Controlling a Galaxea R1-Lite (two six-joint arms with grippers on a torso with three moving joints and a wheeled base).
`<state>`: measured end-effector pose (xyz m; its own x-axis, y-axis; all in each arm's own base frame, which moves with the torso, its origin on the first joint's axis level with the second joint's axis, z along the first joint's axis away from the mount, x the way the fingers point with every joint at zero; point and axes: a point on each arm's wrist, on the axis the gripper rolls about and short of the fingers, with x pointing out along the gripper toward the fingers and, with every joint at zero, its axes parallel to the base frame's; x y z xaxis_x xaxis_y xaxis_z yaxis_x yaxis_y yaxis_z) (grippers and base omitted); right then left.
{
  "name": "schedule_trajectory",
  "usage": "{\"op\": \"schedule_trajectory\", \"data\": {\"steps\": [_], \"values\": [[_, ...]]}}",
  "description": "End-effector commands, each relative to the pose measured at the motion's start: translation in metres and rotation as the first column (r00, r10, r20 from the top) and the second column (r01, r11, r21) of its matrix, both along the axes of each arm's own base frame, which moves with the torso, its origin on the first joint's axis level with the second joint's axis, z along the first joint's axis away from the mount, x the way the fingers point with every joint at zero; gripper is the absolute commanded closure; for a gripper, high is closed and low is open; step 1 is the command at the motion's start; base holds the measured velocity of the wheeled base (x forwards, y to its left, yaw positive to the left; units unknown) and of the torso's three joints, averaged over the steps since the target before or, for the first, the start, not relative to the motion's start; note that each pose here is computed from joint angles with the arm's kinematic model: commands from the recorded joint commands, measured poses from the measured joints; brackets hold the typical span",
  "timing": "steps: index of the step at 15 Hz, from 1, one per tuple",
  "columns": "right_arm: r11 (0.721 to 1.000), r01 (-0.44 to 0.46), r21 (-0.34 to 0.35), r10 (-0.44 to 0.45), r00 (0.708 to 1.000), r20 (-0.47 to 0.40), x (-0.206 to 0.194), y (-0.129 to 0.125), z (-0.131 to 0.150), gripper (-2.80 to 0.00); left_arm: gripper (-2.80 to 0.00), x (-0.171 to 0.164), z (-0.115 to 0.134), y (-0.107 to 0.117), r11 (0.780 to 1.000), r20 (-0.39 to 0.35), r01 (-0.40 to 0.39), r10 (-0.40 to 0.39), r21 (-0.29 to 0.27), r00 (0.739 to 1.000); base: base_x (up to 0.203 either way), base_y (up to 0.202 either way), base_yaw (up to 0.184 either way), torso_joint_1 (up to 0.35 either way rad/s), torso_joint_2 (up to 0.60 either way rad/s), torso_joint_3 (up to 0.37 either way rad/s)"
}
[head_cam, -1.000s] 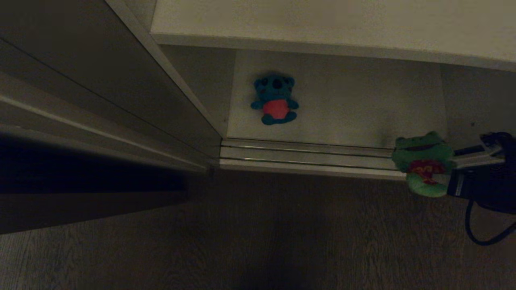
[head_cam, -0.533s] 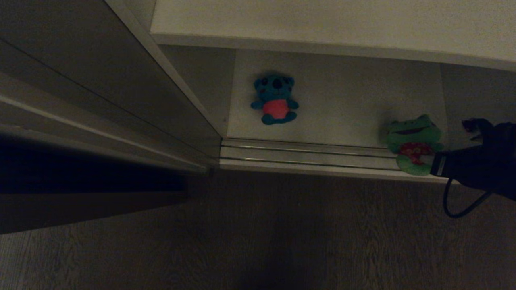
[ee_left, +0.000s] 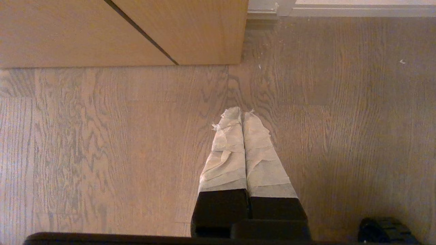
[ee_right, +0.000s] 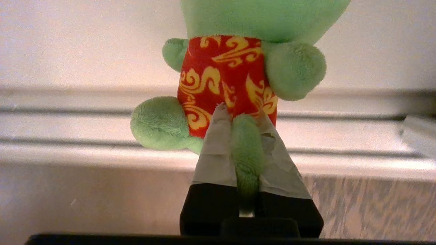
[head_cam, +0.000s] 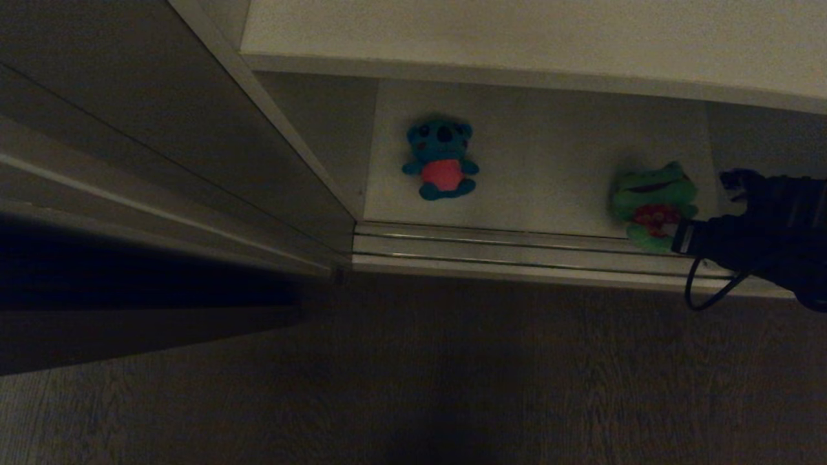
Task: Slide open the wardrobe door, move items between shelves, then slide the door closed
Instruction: Place the green doll on the lower shelf
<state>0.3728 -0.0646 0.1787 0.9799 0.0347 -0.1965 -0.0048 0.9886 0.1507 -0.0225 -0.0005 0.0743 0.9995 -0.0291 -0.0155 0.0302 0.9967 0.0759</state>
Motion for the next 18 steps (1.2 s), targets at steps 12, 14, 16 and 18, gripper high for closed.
{"op": "schedule_trajectory", "data": {"steps": [12, 14, 16, 18], "values": [[0.998, 0.048, -0.028, -0.045, 0.995, 0.094, 0.043, 0.005, 0.009, 0.00, 0.00, 0.000, 0.000, 0.000, 1.000, 0.000, 0.002, -0.002, 0.000, 1.000, 0.000, 0.000, 0.000, 0.000, 0.00, 0.000], [0.998, 0.043, -0.034, -0.040, 0.994, 0.101, 0.050, 0.008, 0.008, 0.00, 0.00, 0.000, 0.000, 0.000, 1.000, 0.000, 0.000, 0.000, 0.000, 1.000, 0.000, 0.000, 0.000, 0.000, 0.00, 0.000], [0.998, 0.045, -0.045, -0.041, 0.996, 0.078, 0.054, 0.010, -0.003, 0.00, 0.00, 0.000, 0.000, 0.000, 1.000, 0.000, 0.000, 0.000, 0.000, 1.000, 0.000, 0.000, 0.000, 0.000, 0.00, 0.000], [0.998, 0.057, -0.035, -0.054, 0.997, 0.059, 0.059, 0.008, -0.012, 0.00, 0.00, 0.000, 0.000, 0.000, 1.000, 0.000, 0.002, -0.002, 0.000, 1.000, 0.000, 0.000, 0.000, 0.000, 0.00, 0.000]]}}
